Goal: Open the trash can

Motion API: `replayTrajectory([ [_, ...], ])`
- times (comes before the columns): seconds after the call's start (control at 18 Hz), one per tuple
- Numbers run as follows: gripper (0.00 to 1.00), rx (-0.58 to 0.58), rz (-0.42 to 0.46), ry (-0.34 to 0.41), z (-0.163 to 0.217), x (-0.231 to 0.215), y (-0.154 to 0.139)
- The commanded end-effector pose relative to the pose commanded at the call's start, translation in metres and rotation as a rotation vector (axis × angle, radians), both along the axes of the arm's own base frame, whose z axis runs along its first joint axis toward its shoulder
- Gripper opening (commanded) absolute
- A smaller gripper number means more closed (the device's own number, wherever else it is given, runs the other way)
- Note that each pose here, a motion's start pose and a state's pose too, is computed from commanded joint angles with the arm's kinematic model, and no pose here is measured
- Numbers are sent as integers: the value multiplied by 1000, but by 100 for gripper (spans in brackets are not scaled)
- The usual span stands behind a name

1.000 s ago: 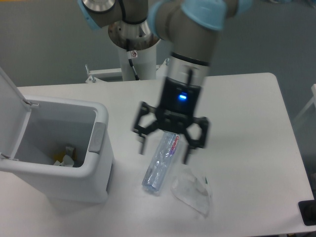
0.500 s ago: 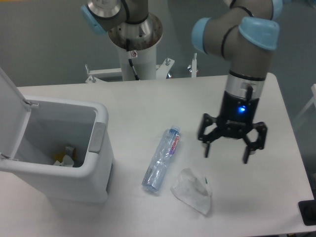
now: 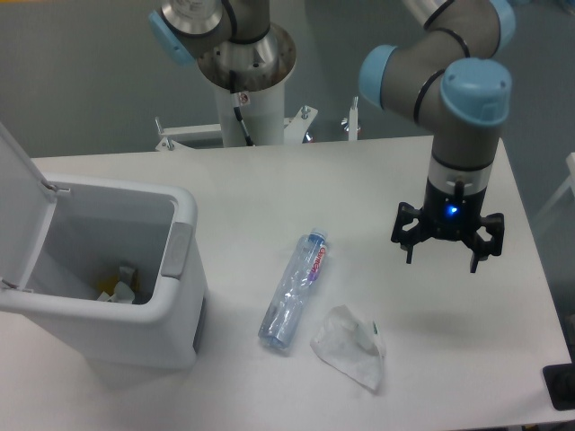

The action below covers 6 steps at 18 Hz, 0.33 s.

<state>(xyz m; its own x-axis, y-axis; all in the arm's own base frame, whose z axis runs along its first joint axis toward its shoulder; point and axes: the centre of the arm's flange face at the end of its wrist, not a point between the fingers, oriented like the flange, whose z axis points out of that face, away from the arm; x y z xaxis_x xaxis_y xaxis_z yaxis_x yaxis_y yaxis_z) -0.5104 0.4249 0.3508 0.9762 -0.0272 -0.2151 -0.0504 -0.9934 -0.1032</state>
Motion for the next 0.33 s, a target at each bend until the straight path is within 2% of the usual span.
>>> replayTrajectory([
  [0.33,100,-4,-22,4,-5,5,4],
])
